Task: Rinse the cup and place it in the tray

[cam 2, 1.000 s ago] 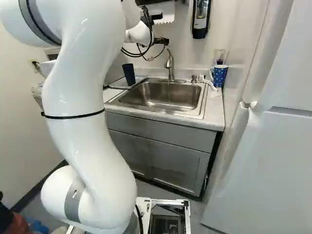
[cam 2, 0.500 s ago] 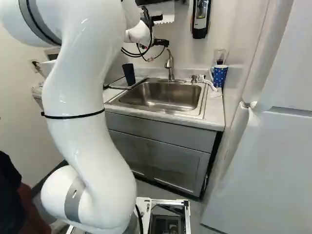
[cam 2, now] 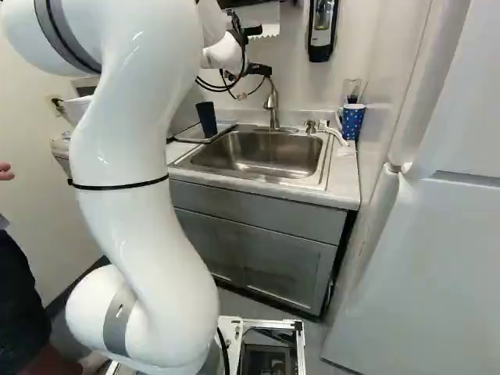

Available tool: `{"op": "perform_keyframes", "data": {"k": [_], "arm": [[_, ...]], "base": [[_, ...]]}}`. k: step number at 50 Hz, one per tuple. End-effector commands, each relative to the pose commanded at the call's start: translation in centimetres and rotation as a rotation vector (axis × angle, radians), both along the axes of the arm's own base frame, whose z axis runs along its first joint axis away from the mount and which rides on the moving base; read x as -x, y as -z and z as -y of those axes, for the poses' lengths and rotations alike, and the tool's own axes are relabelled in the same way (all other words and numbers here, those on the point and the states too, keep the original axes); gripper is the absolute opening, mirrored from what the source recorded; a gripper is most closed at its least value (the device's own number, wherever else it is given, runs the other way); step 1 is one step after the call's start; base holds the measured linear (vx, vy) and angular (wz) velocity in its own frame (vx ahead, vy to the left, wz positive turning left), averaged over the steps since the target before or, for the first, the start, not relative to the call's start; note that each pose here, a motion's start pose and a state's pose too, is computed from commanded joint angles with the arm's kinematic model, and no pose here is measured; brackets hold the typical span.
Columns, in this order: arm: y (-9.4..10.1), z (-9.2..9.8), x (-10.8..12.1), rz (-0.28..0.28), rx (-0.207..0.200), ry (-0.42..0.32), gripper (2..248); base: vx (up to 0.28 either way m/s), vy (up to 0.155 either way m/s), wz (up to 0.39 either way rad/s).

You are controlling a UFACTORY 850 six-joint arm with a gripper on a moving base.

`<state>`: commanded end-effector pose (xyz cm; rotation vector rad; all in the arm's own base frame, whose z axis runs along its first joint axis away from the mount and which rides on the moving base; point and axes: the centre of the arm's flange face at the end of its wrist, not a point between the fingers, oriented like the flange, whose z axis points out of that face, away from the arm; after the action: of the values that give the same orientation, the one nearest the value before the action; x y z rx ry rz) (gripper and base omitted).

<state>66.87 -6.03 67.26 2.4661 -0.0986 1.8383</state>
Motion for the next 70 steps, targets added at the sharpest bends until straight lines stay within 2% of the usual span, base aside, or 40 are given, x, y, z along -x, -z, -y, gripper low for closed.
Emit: {"op": "perform_keyframes", "data": {"k": [17,47,70], "arm": [[-0.01,0.0,0.0,0.001,0.0,0.0,247],[-0.28,0.03,-0.62,0.041,0.004,0.001,247],[-0.2,0.47,-0.92,0.039,0.004,0.007,247]], "base": [[0.0,0.0,0.0],[0.0,0.0,0.0],[0.0,0.0,0.0]]}}
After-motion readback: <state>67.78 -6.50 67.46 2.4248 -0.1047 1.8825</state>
